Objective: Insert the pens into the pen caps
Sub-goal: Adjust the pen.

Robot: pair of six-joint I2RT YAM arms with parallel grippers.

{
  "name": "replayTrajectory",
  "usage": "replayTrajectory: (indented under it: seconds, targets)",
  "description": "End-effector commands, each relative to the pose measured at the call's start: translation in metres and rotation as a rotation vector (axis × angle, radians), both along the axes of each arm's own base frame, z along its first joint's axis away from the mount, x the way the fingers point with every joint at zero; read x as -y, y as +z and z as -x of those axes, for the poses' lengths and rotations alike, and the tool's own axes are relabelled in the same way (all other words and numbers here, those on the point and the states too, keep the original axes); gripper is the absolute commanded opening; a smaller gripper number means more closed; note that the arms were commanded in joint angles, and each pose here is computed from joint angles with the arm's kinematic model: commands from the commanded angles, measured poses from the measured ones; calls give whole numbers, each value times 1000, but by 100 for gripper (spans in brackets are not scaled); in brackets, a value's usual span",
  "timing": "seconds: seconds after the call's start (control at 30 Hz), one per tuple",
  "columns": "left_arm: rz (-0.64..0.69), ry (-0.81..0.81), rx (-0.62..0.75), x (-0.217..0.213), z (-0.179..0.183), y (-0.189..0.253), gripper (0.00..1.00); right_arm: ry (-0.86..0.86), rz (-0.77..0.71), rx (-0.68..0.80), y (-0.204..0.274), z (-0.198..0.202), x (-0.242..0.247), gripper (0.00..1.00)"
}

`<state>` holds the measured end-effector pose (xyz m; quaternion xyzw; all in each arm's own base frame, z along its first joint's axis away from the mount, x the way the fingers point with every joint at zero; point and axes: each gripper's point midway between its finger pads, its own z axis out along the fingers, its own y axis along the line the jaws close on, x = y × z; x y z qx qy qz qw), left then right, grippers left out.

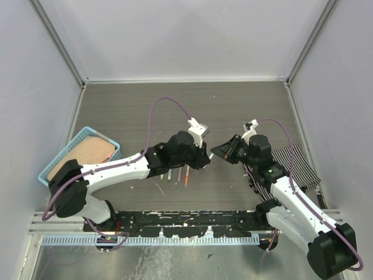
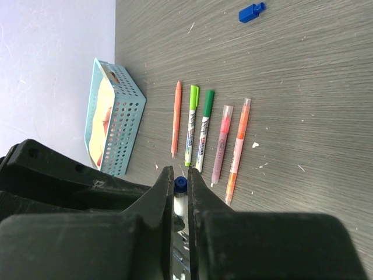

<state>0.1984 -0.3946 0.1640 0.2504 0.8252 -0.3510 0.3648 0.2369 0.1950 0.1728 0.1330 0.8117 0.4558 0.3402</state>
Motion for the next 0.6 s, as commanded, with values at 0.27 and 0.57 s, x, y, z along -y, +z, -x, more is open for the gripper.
replayTrajectory:
  seconds: [0.27,0.57]
  targets:
    - [111,69,37,-13,0,46,33,-154,109,364,84,-24,33,1]
    - [122,207,61,-50,-5,73,44,-222,101,628,132,-21,48,1]
